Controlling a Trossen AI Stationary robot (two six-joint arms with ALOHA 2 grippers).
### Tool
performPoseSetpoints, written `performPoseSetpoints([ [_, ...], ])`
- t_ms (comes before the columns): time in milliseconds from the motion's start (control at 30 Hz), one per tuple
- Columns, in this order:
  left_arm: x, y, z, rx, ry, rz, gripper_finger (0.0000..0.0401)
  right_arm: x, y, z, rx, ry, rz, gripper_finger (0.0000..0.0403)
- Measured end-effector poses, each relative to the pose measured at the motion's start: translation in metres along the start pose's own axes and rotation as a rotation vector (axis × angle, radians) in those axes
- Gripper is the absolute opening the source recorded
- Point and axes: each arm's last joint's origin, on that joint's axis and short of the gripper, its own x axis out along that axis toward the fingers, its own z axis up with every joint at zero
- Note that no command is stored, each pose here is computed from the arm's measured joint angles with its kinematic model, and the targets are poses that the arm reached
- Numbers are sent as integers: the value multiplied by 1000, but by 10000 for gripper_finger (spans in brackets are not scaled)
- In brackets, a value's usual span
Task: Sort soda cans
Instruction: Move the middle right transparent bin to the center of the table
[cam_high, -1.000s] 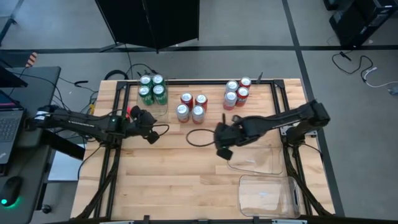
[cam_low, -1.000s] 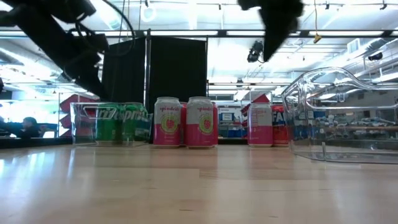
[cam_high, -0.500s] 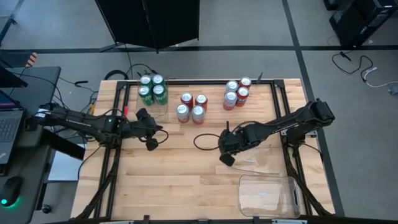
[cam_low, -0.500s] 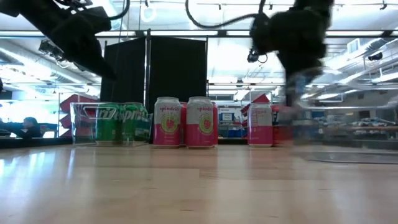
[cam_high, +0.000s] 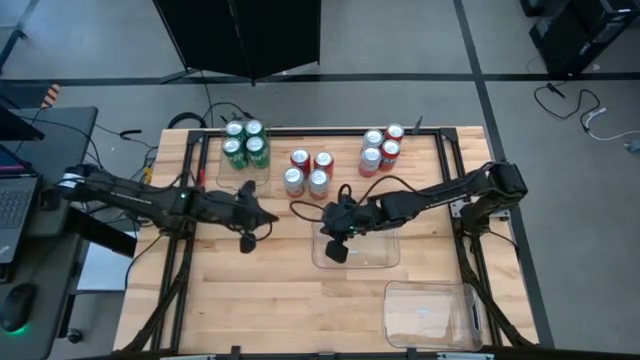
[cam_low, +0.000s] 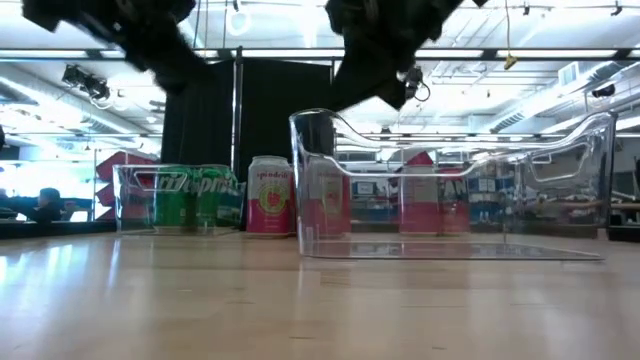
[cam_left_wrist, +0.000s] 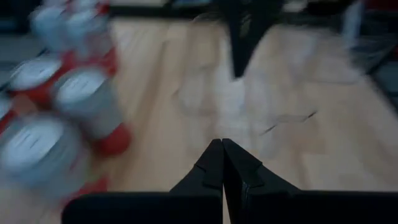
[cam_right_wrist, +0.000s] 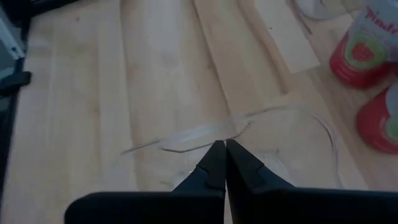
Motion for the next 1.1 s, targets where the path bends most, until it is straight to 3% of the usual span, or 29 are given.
performPoseSetpoints([
  [133,19,-6,2,57,-33,-85,0,-20,11,7,-17,69,-22,0],
  [433,67,-16,22,193,52,-125,0,-45,7,-11,85,333,-268,0],
  [733,110,-13,33,298,185,-99,0,-77,-2,-38,285,430,-661,0],
  [900,111,-10,26,304,290,-88,0,-90,-13,-49,412,463,-854,0],
  [1100,82,-5,30,221,301,-25,0,-78,-26,-57,439,509,-868,0],
])
